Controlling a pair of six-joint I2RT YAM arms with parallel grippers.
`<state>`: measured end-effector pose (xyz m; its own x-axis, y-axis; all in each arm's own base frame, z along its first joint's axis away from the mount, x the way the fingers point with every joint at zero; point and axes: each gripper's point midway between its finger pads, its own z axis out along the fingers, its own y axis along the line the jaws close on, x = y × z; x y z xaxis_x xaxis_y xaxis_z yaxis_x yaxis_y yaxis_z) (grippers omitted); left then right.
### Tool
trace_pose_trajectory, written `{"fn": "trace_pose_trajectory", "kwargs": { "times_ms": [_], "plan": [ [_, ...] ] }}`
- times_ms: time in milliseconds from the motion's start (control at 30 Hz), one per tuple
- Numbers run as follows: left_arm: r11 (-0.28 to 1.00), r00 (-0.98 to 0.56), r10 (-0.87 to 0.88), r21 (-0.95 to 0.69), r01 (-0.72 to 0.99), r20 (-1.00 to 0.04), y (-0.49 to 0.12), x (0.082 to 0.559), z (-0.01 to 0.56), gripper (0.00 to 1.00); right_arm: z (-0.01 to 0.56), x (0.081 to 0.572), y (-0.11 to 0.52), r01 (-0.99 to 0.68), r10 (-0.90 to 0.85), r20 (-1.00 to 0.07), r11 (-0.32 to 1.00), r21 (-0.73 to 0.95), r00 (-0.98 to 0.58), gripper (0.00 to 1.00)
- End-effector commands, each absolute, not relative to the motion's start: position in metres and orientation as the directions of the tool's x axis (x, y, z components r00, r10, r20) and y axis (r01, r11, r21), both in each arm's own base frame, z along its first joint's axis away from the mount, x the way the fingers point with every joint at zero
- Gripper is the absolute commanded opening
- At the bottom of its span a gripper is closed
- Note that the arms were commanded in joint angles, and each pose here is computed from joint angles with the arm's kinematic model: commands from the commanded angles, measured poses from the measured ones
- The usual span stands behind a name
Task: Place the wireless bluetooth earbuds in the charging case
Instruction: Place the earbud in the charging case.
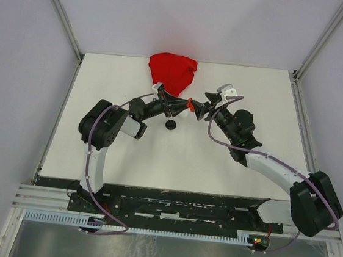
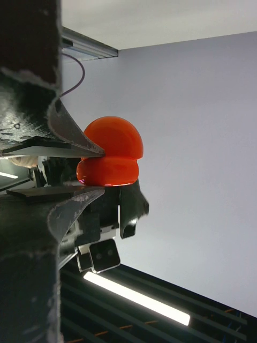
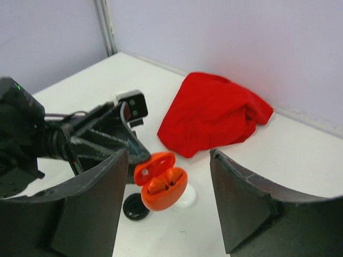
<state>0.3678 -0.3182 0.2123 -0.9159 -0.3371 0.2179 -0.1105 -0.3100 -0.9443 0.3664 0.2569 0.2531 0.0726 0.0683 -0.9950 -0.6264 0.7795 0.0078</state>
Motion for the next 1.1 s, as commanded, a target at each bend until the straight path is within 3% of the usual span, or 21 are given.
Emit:
{"fn": "trace_pose_trajectory", "kwargs": {
  "times_ms": [0,167,333,433,533,667,767,900,1000,1067],
  "plan": [
    [-0.289,-0.945,-0.326,-0.954,0.083,0.016,-0.319,0.349,0.233,0.03,0.318,0.357,0.235,-0.561,0.178,-0.970,0.826,0.055,0.167,0.72],
    [-0.276,-0.952,-0.305,-0.954,0.115,-0.026,-0.322,0.346,0.230,0.03,0.309,0.366,0.205,-0.393,0.117,-0.993,0.912,0.114,-0.017,0.75],
    [-0.252,-0.955,-0.274,-0.951,0.181,-0.109,-0.326,0.344,0.226,0.03,0.264,0.370,0.177,-0.208,-0.001,-0.962,0.976,0.058,-0.273,0.79],
    [-0.240,-0.956,-0.261,-0.950,0.202,-0.137,-0.327,0.346,0.221,0.03,0.243,0.374,0.161,-0.121,-0.027,-0.939,0.992,0.015,-0.342,0.82],
    [-0.245,-0.952,-0.291,-0.954,0.172,-0.097,-0.323,0.355,0.218,0.03,0.224,0.374,0.156,-0.111,-0.054,-0.926,0.994,-0.013,-0.372,0.84],
    [-0.277,-0.941,-0.339,-0.954,0.118,-0.018,-0.321,0.368,0.221,0.03,0.206,0.368,0.164,-0.187,-0.085,-0.926,0.982,-0.016,-0.368,0.87],
    [-0.303,-0.927,-0.374,-0.949,0.085,0.036,-0.318,0.375,0.224,0.03,0.202,0.365,0.167,-0.213,-0.071,-0.940,0.977,0.002,-0.333,0.99],
    [-0.344,-0.894,-0.431,-0.938,0.034,0.125,-0.311,0.384,0.227,0.03,0.186,0.367,0.170,-0.225,-0.050,-0.955,0.974,0.017,-0.291,0.99],
    [-0.380,-0.858,-0.471,-0.925,-0.013,0.205,-0.306,0.388,0.226,0.03,0.181,0.369,0.180,-0.280,-0.008,-0.985,0.959,0.041,-0.171,0.99],
    [-0.400,-0.836,-0.490,-0.916,-0.038,0.248,-0.304,0.390,0.225,0.03,0.200,0.370,0.193,-0.360,0.043,-0.999,0.932,0.035,0.016,0.99]
  ]
}}
